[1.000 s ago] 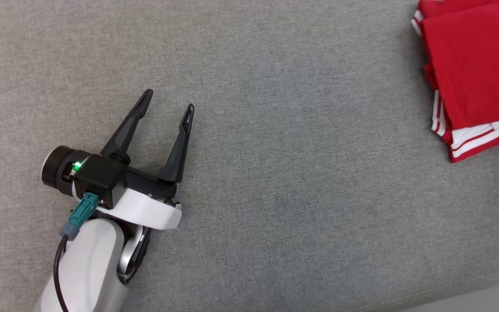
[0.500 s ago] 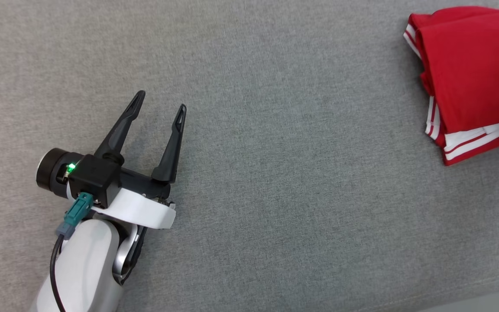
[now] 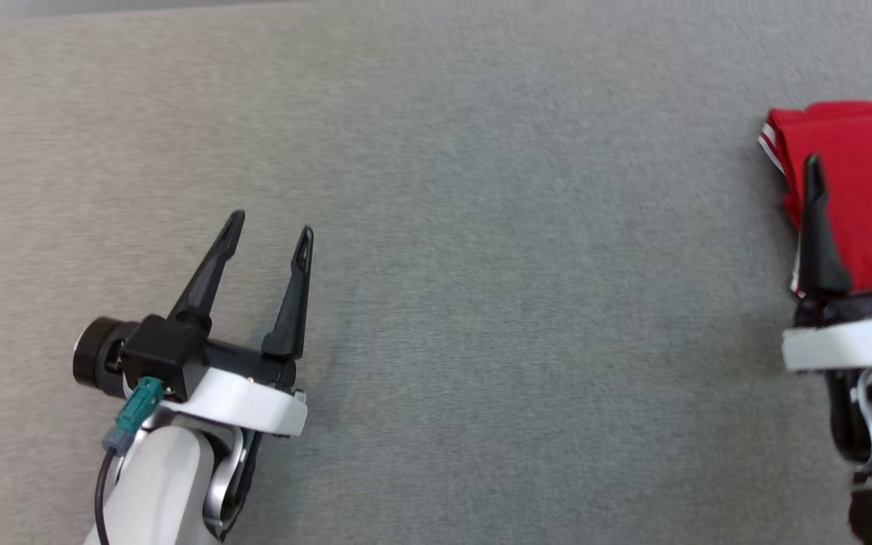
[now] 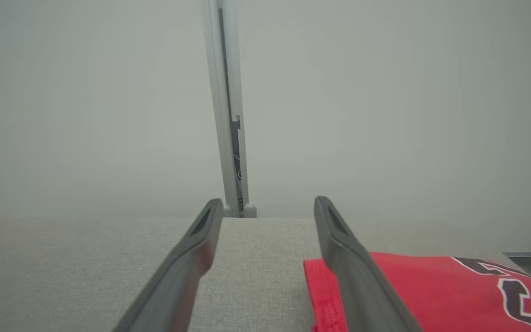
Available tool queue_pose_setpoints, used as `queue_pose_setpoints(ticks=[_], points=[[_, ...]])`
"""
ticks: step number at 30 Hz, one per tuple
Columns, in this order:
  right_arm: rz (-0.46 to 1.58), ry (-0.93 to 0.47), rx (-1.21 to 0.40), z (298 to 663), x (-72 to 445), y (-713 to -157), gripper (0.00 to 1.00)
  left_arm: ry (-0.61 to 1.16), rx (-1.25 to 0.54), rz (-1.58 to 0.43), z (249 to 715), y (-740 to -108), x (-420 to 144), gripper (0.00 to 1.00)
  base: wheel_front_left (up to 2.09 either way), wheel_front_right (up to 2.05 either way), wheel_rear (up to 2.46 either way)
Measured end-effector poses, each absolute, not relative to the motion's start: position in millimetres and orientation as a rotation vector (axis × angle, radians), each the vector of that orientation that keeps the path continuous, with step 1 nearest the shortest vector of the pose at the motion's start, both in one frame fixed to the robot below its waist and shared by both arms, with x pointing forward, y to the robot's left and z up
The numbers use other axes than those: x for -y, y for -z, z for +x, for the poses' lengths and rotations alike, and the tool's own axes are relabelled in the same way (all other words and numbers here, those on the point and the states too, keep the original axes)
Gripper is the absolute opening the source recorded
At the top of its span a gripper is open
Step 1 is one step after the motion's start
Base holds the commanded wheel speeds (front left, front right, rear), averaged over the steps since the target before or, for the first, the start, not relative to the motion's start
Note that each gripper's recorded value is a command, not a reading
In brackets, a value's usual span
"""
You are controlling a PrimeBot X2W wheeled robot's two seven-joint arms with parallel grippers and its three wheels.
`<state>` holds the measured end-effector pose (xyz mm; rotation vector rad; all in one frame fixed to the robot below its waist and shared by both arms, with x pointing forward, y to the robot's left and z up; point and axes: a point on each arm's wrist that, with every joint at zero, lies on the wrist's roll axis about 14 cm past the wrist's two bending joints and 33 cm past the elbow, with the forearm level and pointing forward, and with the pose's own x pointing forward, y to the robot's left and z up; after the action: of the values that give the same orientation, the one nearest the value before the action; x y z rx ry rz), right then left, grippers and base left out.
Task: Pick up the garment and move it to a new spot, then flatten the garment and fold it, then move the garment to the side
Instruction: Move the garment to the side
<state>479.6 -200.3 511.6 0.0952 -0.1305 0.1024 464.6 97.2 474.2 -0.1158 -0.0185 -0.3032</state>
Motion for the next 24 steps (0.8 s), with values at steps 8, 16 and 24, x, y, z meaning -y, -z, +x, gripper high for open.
queue_pose_setpoints(ticks=[8,16,24], points=[[0.183,-0.183,0.104,450.4,153.0,-514.7,1.0,0.213,0.046,-0.09,429.0,-494.5,-130.9,1.0,0.0,0.0,0.0],[0.199,-0.177,0.061,408.7,146.0,-511.3,1.0,0.181,0.079,-0.071,398.8,-510.6,-145.4,1.0,0.0,0.0,0.0],[0.183,-0.125,0.03,370.0,160.4,-509.1,1.0,0.192,0.076,-0.055,378.8,-511.0,-144.2,1.0,0.0,0.0,0.0]])
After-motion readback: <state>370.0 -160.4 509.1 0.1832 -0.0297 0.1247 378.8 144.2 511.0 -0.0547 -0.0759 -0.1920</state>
